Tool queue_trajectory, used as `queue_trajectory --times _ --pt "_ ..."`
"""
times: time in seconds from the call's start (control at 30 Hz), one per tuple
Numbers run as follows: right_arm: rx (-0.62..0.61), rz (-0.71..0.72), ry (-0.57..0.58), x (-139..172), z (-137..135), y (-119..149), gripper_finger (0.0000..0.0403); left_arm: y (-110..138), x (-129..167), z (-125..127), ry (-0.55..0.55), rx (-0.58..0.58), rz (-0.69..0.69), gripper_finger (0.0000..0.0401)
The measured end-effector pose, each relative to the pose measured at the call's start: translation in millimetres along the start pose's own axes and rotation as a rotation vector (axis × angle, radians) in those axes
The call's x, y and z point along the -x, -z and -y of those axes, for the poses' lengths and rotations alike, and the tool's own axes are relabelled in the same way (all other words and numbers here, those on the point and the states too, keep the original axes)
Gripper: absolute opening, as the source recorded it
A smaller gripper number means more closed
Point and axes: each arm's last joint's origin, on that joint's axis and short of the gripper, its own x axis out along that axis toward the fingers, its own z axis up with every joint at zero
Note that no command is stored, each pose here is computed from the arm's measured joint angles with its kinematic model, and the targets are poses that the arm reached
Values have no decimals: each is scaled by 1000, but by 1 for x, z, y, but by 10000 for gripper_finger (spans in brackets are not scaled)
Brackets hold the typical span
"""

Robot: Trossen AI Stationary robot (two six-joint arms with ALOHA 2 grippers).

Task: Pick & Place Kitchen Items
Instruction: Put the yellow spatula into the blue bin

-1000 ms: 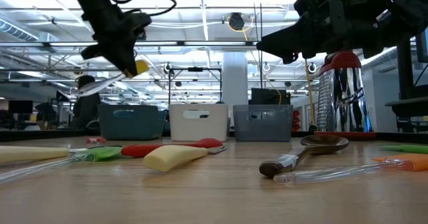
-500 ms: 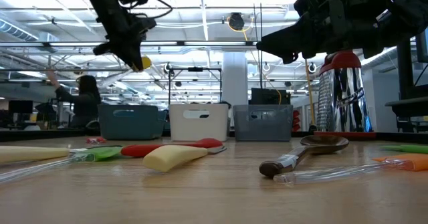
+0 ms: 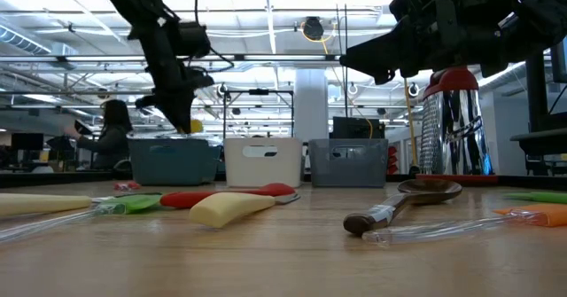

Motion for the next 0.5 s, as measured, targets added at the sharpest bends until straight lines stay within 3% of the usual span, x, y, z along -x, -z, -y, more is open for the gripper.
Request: queue_trajectory --times 0.5 --pt "2 -2 0 0 0 0 141 -2 -41 -9 -44 -36 -113 17"
